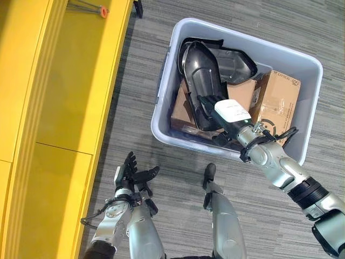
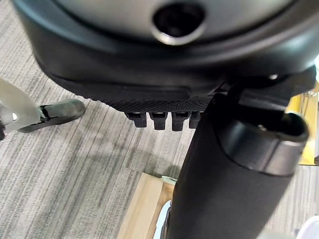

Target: Move parts from the plastic box to the shelf.

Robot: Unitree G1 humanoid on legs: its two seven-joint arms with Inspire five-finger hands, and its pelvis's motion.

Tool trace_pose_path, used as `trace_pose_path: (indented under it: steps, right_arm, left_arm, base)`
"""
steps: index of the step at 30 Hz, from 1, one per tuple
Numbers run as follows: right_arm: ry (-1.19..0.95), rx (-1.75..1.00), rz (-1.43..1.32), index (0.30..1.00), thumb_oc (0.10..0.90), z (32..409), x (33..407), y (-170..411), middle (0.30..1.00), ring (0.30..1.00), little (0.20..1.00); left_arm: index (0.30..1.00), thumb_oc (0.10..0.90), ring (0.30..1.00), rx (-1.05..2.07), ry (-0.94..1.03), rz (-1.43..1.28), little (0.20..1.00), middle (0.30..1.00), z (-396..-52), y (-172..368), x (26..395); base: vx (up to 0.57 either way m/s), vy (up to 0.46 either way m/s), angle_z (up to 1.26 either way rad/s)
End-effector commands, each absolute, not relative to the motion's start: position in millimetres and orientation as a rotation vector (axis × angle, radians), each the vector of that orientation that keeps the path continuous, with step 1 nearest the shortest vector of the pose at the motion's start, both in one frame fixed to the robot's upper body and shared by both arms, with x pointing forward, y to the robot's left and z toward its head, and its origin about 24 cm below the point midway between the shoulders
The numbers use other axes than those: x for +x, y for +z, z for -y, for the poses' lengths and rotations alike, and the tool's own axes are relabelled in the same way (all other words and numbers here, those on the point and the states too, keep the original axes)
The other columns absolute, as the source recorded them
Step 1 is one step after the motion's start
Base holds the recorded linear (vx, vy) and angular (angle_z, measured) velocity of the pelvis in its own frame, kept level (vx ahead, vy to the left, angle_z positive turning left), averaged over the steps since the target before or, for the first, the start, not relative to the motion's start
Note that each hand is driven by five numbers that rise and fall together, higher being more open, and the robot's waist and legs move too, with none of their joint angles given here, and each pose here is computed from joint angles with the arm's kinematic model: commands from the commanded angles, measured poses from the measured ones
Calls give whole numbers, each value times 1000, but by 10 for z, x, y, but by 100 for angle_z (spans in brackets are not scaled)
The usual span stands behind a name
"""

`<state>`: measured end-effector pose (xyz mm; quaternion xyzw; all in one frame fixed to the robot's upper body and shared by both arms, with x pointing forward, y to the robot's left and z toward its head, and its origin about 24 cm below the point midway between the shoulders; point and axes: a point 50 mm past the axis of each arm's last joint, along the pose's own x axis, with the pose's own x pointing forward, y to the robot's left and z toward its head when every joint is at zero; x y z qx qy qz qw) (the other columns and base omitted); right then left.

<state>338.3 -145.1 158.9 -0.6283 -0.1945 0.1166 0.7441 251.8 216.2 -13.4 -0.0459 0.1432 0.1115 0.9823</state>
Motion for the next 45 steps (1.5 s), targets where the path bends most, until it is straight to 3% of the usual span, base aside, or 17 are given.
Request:
trace_pose_path:
  steps: [1, 45]
  right_arm:
    - [94, -1322, 745, 1000, 900, 1319, 3229, 2225, 1000, 1000, 1000]
    - [-12, -1251, 773, 1000, 900, 1297, 3220, 2195, 1000, 1000, 1000]
  left_arm:
    - [1000, 900, 1000, -88, 236, -167, 1000, 1000, -2230, 76, 2498]
    - [1000, 900, 1000, -96, 276, -96, 1000, 1000, -2234, 243, 2528]
  base:
    - [0, 0, 0]
    - [-3, -5, 2]
